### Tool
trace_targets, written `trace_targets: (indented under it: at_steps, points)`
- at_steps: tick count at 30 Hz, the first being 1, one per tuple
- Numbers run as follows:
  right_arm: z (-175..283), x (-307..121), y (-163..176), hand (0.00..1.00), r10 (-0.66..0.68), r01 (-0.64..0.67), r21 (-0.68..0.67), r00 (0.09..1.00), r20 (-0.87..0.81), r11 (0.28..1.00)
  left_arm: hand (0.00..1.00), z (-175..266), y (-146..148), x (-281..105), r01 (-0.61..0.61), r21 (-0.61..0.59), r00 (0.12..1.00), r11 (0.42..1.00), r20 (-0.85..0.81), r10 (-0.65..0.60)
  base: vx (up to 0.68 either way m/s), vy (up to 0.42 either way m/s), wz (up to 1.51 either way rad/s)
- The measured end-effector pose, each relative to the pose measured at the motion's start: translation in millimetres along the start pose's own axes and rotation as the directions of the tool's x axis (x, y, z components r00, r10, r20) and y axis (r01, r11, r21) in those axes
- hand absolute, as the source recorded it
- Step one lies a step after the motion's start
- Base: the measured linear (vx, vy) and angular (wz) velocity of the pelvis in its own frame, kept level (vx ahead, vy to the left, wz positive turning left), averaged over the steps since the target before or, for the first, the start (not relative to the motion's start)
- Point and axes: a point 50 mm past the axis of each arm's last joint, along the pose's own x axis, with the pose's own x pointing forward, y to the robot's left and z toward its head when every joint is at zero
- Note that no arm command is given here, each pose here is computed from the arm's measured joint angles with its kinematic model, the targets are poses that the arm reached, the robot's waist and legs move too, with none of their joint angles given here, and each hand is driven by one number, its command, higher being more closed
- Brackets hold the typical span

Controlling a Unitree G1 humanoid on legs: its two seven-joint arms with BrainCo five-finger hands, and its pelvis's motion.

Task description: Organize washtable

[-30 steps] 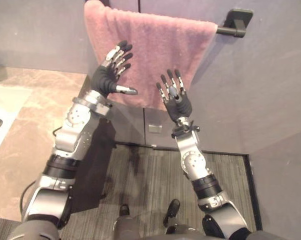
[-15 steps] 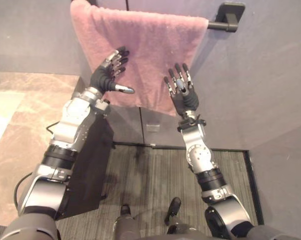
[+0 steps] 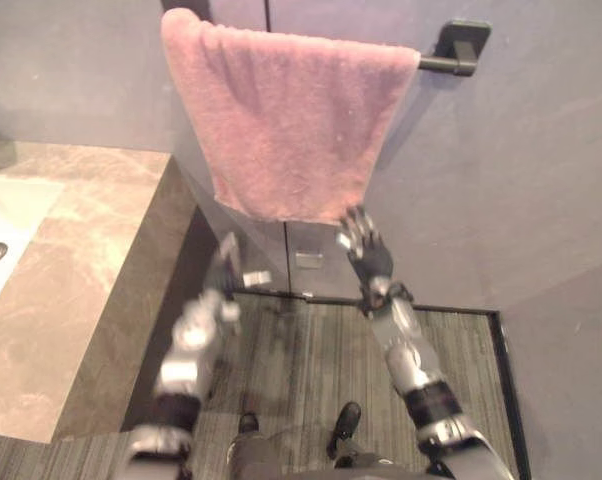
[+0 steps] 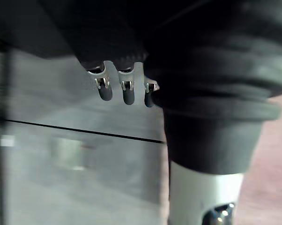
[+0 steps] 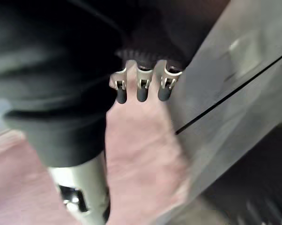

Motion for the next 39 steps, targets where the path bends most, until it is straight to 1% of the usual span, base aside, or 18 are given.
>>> trace_targets:
  at_steps: [2, 3, 5, 6, 8, 9, 12, 14, 17, 19, 21, 22, 24, 26, 29, 33, 36, 39]
  points:
    - [-32.1, -27.7, -31.9, 0.0, -0.109, 0.09, -0.134, 0.985, -0.137, 0.987, 0.0, -40.8, 1.9, -21.7, -0.051, 0.068, 0.988, 0.996, -0.139, 0.06, 0.07, -0.073, 0.3]
    - [-39.5, -34.4, -39.0, 0.0, -0.137, 0.112, -0.15, 0.976, -0.169, 0.982, 0.0, -48.7, 4.2, -26.7, -0.064, 0.082, 0.983, 0.995, -0.167, 0.077, 0.04, -0.08, 0.08]
    - [-70.4, -61.6, -60.4, 0.0, -0.233, 0.171, -0.219, 0.925, -0.299, 0.961, 0.0, -81.9, 17.6, -50.7, -0.088, 0.227, 0.947, 0.97, -0.282, 0.152, 0.03, -0.072, 0.11]
    - [-78.1, -69.7, -65.4, 0.0, -0.261, 0.19, -0.233, 0.907, -0.33, 0.954, 0.0, -89.4, 21.2, -56.9, -0.086, 0.265, 0.936, 0.96, -0.309, 0.169, 0.0, -0.041, 0.37]
    - [-102.9, -108.9, -91.6, 0.0, -0.397, 0.291, -0.292, 0.81, -0.433, 0.911, 0.0, -116.7, 32.4, -81.9, -0.118, 0.343, 0.874, 0.932, -0.409, 0.262, -0.02, -0.077, 0.18]
    - [-108.5, -121.1, -98.7, 0.0, -0.438, 0.325, -0.306, 0.776, -0.455, 0.895, 0.0, -126.0, 34.4, -91.5, -0.135, 0.345, 0.847, 0.929, -0.446, 0.289, 0.05, -0.064, 0.01]
    - [-129.3, -187.6, -126.9, 0.0, -0.605, 0.473, -0.38, 0.575, -0.551, 0.795, 0.0, -162.1, 32.2, -134.3, -0.284, 0.271, 0.69, 0.919, -0.608, 0.393, 0.08, 0.051, 0.3]
    - [-136.1, -203.2, -129.5, 0.0, -0.639, 0.538, -0.368, 0.503, -0.582, 0.759, 0.0, -168.9, 28.0, -141.0, -0.333, 0.222, 0.651, 0.916, -0.649, 0.394, 0.04, 0.146, 0.61]
    - [-143.0, -203.4, -119.7, 0.0, -0.631, 0.566, -0.329, 0.497, -0.596, 0.756, 0.0, -171.3, 27.6, -144.3, -0.371, 0.188, 0.633, 0.91, -0.665, 0.396, -0.02, 0.119, 0.65]
    - [-137.5, -191.9, -122.9, 0.0, -0.641, 0.574, -0.326, 0.513, -0.571, 0.751, 0.0, -167.4, 18.8, -134.2, -0.338, 0.171, 0.665, 0.925, -0.652, 0.363, -0.1, 0.177, 0.63]
    - [-134.6, -178.6, -120.4, 0.0, -0.631, 0.561, -0.321, 0.54, -0.557, 0.763, 0.0, -163.4, 17.3, -126.7, -0.33, 0.165, 0.685, 0.929, -0.636, 0.356, -0.11, 0.182, 0.6]
    - [-128.5, -167.1, -121.6, 0.0, -0.627, 0.549, -0.321, 0.568, -0.533, 0.771, 0.0, -159.6, 13.2, -119.5, -0.311, 0.158, 0.707, 0.937, -0.62, 0.339, -0.19, 0.268, 1.15]
    - [-131.9, -160.7, -112.3, 0.0, -0.602, 0.528, -0.307, 0.587, -0.542, 0.792, 0.0, -154.8, 21.5, -115.5, -0.301, 0.183, 0.729, 0.936, -0.588, 0.35, -0.16, 0.124, 1.46]
    - [-137.2, -153.8, -99.3, 0.0, -0.563, 0.491, -0.293, 0.609, -0.558, 0.821, 0.0, -151.7, 30.0, -114.9, -0.326, 0.21, 0.727, 0.922, -0.568, 0.387, -0.09, -0.108, 1.81]
    - [-132.9, -136.0, -92.5, 0.0, -0.531, 0.455, -0.28, 0.654, -0.539, 0.845, 0.0, -153.4, 32.9, -121.8, -0.339, 0.221, 0.719, 0.915, -0.567, 0.403, -0.09, -0.176, 1.87]
    - [-114.3, -106.6, -98.2, 0.0, -0.534, 0.47, -0.255, 0.709, -0.461, 0.845, 0.0, -165.4, 25.6, -139.7, -0.348, 0.201, 0.678, 0.916, -0.621, 0.394, -0.13, -0.197, 1.08]
    - [-109.4, -106.3, -104.7, 0.0, -0.559, 0.49, -0.27, 0.702, -0.441, 0.829, 0.0, -161.6, 28.1, -134.8, -0.39, 0.178, 0.68, 0.903, -0.606, 0.413, -0.12, -0.22, 2.31]
    - [-109.7, -105.5, -102.0, 0.0, -0.559, 0.496, -0.259, 0.707, -0.434, 0.829, 0.0, -165.3, 37.5, -141.2, -0.455, 0.164, 0.633, 0.875, -0.631, 0.448, -0.07, -0.076, 1.75]
